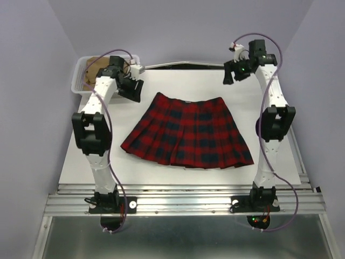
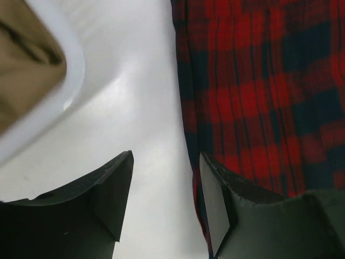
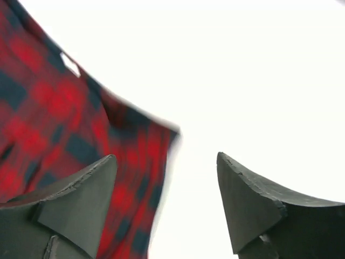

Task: Fold and stack the skirts
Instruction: Flatten the skirt out

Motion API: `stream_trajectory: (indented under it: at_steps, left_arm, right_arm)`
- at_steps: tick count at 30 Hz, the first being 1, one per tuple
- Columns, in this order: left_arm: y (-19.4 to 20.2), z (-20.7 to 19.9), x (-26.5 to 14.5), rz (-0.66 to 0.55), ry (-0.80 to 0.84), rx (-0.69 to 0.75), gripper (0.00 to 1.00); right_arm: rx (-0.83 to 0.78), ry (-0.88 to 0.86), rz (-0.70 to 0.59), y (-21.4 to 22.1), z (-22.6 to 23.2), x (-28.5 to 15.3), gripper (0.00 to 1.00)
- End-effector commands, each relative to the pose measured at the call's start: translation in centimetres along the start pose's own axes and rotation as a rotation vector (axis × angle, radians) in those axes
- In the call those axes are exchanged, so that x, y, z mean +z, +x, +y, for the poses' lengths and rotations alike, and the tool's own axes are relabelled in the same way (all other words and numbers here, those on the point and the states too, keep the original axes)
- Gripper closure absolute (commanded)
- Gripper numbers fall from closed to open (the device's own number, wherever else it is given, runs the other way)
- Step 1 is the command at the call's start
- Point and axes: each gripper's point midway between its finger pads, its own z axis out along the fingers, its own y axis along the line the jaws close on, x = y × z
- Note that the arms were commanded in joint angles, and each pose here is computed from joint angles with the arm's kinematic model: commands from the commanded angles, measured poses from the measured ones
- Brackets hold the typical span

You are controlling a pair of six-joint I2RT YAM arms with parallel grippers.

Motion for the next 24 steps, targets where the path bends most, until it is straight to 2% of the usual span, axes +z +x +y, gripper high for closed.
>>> stream_trajectory:
  at_steps: [1, 3, 4, 6, 11, 17, 19, 20, 22, 23, 24]
  left_arm:
    - [6.0, -1.9, -3.7, 0.088, 0.136, 0.011, 0.36]
    - [7.8, -2.1, -4.4, 0.118, 0.123, 0.031, 0.37]
    - [9.6, -2.5, -4.0, 0.159, 0.137, 0.033, 0.37]
    - [11.2, -2.9, -3.7, 0.191, 0.148, 0.032, 0.37]
    - [12.1, -4.1, -2.3, 0.218, 0.231, 0.018, 0.33]
    - [12.3, -3.3, 1.5, 0.256, 0.14, -0.028, 0.34]
    - [12.2, -3.6, 2.5, 0.275, 0.133, -0.012, 0.45]
    - [12.7, -3.3, 3.4, 0.304, 0.122, -0.016, 0.63]
    - [11.8, -2.9, 4.3, 0.3, 0.112, -0.021, 0.86]
    - [11.3, -2.7, 4.7, 0.297, 0.111, -0.023, 0.97]
    - [11.6, -2.6, 5.5, 0.318, 0.123, -0.036, 1.0]
  right_arm:
    - [-0.137, -0.054, -0.109, -6.0, 6.5, 2.6, 0.19]
    - [-0.195, -0.025, -0.091, -5.8, 8.1, 4.9, 0.19]
    - [-0.245, -0.032, -0.078, -5.4, 10.5, 7.2, 0.19]
    - [-0.277, 0.021, -0.045, -4.7, 11.6, 9.2, 0.21]
    - [-0.296, 0.059, 0.054, -1.8, 9.7, 12.7, 0.22]
    - [-0.353, 0.138, 0.204, 4.0, 6.6, 14.8, 0.28]
    - [-0.343, 0.154, 0.251, 5.8, 5.6, 14.9, 0.31]
    - [-0.332, 0.169, 0.266, 6.4, 4.7, 14.6, 0.33]
    - [-0.32, 0.173, 0.306, 8.1, 4.1, 14.0, 0.35]
    - [-0.321, 0.169, 0.32, 8.6, 4.2, 13.8, 0.36]
    - [-0.312, 0.174, 0.333, 9.3, 3.6, 13.2, 0.36]
